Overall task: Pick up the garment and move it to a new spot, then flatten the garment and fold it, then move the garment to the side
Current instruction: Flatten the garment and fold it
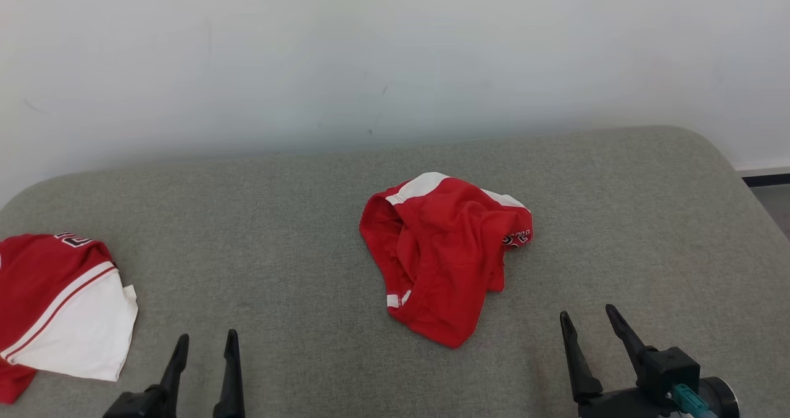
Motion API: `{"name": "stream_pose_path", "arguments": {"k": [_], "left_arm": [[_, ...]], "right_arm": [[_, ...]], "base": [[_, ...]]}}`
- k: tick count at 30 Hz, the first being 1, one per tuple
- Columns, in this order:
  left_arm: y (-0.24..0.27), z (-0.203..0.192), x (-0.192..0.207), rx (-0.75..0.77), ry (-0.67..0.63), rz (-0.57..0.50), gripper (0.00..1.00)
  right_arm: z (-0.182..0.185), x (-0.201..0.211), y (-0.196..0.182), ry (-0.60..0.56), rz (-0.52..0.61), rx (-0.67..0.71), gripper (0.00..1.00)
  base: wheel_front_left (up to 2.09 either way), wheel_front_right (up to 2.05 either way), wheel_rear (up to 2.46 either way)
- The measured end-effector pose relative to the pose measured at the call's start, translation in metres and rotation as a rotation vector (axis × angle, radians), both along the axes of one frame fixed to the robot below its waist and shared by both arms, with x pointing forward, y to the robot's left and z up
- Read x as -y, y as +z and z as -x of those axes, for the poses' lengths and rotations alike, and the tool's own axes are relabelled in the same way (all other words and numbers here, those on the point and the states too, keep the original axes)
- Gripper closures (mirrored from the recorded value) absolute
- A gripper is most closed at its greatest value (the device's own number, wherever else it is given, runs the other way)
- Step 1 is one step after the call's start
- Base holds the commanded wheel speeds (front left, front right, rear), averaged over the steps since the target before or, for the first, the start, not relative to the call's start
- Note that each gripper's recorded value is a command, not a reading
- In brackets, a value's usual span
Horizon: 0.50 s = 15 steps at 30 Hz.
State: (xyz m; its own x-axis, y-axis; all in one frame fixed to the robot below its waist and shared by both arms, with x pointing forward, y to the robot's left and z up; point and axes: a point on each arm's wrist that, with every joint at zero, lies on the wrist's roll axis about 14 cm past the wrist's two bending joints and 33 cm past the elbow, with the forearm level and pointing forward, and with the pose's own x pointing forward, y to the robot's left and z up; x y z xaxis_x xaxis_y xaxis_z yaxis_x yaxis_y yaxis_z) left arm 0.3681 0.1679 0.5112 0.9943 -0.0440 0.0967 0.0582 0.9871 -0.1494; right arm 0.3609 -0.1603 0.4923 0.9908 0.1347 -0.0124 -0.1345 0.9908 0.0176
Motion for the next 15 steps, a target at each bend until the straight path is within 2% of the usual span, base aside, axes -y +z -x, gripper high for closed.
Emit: {"name": "stream_pose_path", "arguments": {"k": [7,15], "left_arm": [[-0.026,-0.004,0.014,-0.087,-0.035,0.037,0.00],[-0.027,-0.052,0.060,-0.175,-0.164,0.087,0.00]], "right_arm": [[0.001,0.000,0.001,-0.002,-0.001,0.004,0.00],[0.003,0.005,0.003,-0.018,-0.007,0.006,0.00]], "base": [[0.00,0.00,0.00],[0.00,0.00,0.00]]}}
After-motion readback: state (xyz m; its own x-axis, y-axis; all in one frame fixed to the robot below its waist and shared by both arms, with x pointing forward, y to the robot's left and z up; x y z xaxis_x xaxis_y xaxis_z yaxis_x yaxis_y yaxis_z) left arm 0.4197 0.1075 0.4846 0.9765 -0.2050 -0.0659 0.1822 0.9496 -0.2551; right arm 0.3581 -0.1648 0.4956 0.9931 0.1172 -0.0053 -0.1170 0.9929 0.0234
